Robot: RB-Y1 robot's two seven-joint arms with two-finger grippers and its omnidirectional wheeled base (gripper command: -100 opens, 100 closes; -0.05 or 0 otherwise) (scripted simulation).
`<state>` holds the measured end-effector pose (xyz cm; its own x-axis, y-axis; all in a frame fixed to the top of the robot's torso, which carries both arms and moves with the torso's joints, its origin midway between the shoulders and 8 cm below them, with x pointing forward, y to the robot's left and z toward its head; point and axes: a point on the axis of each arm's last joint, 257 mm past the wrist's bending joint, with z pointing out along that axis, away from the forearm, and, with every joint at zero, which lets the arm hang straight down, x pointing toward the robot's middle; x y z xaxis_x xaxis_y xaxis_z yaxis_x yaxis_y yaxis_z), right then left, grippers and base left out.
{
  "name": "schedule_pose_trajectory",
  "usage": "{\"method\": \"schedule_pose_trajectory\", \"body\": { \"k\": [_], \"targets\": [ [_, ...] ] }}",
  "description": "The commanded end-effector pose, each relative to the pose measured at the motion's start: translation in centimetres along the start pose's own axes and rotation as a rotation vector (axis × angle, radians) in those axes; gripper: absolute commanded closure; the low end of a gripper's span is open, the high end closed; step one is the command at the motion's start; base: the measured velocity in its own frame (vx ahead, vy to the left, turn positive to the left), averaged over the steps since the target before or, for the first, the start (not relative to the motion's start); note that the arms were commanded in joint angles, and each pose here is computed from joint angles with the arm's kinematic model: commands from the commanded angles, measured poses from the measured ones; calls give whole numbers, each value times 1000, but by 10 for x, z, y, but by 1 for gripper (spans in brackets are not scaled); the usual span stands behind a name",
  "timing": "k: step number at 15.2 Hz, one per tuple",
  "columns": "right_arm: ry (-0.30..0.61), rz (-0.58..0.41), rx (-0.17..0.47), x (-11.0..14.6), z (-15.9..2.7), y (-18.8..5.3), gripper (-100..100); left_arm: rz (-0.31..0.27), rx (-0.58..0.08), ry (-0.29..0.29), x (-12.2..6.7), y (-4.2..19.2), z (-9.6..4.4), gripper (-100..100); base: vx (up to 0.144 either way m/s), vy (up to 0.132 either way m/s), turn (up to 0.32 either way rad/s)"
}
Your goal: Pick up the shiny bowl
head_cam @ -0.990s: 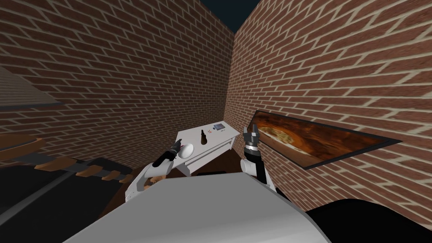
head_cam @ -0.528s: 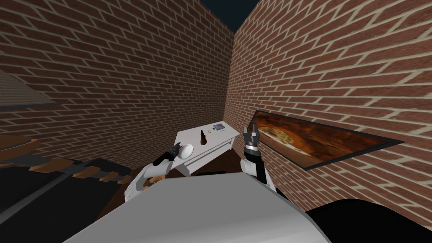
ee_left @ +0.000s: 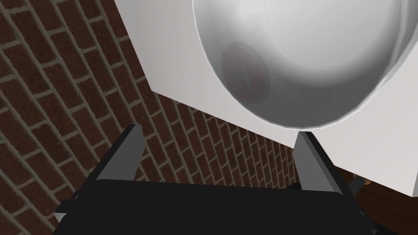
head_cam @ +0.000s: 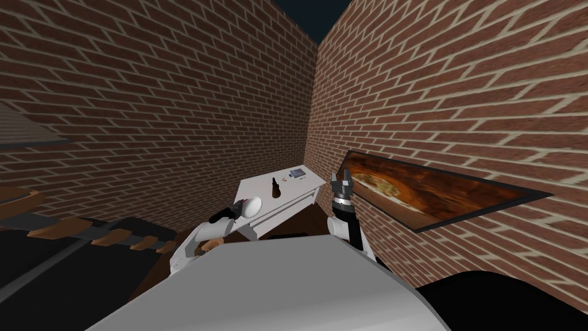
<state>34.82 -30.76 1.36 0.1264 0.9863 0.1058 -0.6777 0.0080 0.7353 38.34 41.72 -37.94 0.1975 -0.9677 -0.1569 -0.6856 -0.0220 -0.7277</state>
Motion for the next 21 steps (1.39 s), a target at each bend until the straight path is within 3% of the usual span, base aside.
{"method": "schedule_pose_trajectory", "body": {
  "k": [1,5,12,14,15,21],
  "targets": [
    [0,0,0,0,0,0,0,-23,-63,-4,-4,17,4,-100,16,-14,-8],
    [0,0,0,0,0,0,0,-43,-138,-9,-7,37,5,-100,22,-19,-11],
    [0,0,0,0,0,0,0,-117,-336,-12,-12,90,5,-100,29,-23,-18],
    [0,0,0,0,0,0,0,-117,-347,-12,-12,92,4,-100,26,-21,-10],
    [0,0,0,0,0,0,0,-134,-390,-11,-12,103,2,-100,28,-18,-18],
    [0,0,0,0,0,0,0,-176,-497,-2,-7,129,-3,-100,43,-21,-25]
  ]
}}
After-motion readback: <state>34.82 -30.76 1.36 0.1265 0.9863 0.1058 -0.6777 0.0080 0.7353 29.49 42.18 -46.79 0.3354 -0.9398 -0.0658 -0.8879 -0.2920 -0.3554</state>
